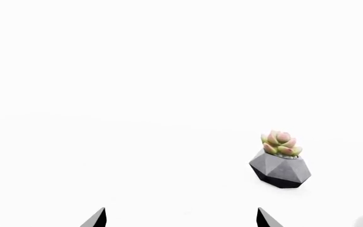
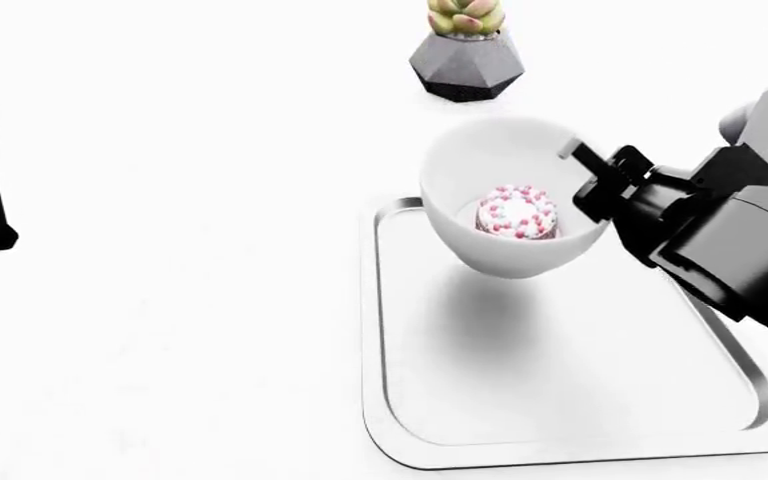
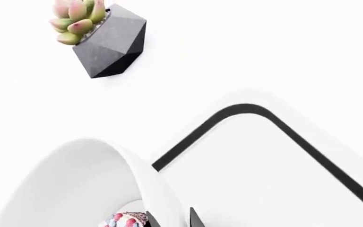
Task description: Pick up the bowl with cake and place it on the tray. Pick up the cupcake and place it on the tray.
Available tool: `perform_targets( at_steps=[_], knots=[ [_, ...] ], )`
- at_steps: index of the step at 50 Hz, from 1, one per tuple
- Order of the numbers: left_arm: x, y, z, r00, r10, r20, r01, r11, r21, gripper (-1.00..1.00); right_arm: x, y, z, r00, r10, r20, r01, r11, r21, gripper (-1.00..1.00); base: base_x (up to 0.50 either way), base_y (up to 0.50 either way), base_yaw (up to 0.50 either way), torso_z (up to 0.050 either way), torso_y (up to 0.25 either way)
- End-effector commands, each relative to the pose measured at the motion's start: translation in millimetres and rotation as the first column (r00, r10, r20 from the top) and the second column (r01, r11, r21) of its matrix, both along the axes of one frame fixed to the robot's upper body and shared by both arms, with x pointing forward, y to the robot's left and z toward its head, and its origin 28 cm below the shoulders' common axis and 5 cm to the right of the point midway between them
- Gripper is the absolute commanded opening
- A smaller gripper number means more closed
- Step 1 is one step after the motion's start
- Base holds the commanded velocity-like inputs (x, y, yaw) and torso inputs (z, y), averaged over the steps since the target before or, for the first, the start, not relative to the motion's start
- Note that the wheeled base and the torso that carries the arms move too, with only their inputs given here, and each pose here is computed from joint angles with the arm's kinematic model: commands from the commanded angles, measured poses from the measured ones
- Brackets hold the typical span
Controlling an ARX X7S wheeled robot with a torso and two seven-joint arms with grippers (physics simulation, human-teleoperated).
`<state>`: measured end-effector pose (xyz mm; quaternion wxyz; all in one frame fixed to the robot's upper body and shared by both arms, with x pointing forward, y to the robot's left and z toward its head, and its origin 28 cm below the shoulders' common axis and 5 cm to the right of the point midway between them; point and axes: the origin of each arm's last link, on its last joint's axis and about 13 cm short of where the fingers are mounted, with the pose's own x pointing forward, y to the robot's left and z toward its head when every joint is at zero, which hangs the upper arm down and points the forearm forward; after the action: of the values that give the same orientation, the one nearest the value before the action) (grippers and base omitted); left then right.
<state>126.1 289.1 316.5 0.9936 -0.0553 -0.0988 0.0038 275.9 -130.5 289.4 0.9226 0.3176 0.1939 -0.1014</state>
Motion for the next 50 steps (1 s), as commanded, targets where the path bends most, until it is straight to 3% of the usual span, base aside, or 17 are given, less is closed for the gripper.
perform_targets(
  at_steps=[1, 31, 32, 50],
  knots=[
    [-1, 0.3, 0, 1.000, -0.001, 0.000, 0.001, 1.000, -0.002, 1.00, 5, -2.8, 7, 0.995, -0.026, 0.098, 0.026, 1.000, 0.003, -1.00, 0.00, 0.00, 0.00, 0.000, 0.000],
    [-1, 2.1, 3, 1.000, 0.002, 0.005, -0.002, 1.000, -0.012, 1.00, 7, 1.3, 4, 0.997, -0.010, 0.083, 0.012, 1.000, -0.026, -1.00, 0.00, 0.00, 0.00, 0.000, 0.002],
    [-1, 2.3, 3, 1.000, 0.002, 0.005, -0.002, 1.000, -0.013, 1.00, 7, 1.7, 4, 0.997, -0.005, 0.082, 0.007, 1.000, -0.028, 1.00, 0.00, 0.00, 0.00, 0.000, 0.000],
    [-1, 2.9, 4, 1.000, 0.004, 0.003, -0.003, 1.000, -0.018, 1.00, 4, 1.0, 11, 0.996, 0.014, 0.083, -0.010, 0.999, -0.049, 1.00, 0.00, 0.00, 0.00, 0.000, 0.000]
  ],
)
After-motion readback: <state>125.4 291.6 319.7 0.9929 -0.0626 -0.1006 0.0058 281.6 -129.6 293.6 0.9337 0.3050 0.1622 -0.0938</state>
